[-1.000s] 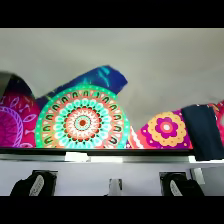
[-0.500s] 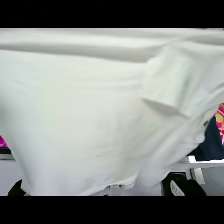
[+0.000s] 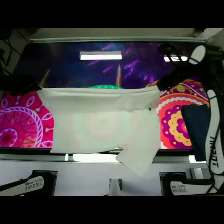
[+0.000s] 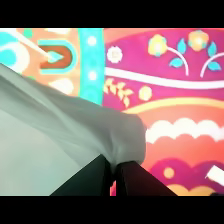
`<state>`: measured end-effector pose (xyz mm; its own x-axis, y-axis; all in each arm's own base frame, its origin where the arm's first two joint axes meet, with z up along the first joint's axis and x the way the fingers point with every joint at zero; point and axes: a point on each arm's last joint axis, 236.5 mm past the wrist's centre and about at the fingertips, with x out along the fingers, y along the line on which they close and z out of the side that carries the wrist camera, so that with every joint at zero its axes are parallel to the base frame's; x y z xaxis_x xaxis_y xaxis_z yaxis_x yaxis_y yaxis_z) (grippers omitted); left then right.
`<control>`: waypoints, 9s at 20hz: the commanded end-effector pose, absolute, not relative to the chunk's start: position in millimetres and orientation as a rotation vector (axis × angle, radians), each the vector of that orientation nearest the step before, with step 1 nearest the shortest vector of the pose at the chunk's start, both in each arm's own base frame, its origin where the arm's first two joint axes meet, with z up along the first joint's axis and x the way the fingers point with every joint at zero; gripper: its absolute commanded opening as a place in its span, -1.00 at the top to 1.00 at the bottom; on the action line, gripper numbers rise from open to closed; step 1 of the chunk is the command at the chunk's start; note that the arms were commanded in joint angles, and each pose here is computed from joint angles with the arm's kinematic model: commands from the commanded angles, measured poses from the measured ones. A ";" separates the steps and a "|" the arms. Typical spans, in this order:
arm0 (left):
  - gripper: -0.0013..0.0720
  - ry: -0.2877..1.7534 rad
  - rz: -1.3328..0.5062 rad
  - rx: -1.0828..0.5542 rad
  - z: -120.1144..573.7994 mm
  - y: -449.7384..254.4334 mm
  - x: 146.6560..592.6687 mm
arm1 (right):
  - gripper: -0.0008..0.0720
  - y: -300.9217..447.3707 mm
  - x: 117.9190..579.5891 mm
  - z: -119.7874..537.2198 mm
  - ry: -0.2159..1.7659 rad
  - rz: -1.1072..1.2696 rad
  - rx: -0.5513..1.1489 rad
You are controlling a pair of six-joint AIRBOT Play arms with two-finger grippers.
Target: Fold the shirts.
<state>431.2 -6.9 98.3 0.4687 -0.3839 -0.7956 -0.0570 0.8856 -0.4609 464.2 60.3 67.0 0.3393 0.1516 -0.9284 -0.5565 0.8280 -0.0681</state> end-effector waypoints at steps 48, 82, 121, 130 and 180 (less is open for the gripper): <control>-0.62 1.730 -0.167 -0.627 -101.8 -25.3 215.7 | -0.64 24.9 275.5 -18.8 1.768 0.640 -0.433; 0.88 1.699 -0.186 -0.607 -108.2 -28.2 211.7 | 0.93 68.9 184.7 -112.5 1.696 0.543 0.165; -0.63 1.104 -0.390 -0.388 132.7 -75.8 462.7 | -0.84 78.0 403.7 -111.9 1.484 0.659 0.232; 0.87 1.240 -0.713 -0.272 35.4 -280.9 416.9 | 0.93 98.3 400.0 -8.5 1.317 0.751 0.190; 0.88 0.620 -0.558 -0.314 275.7 -143.1 397.0 | -0.83 161.3 361.2 -89.2 1.537 0.664 0.402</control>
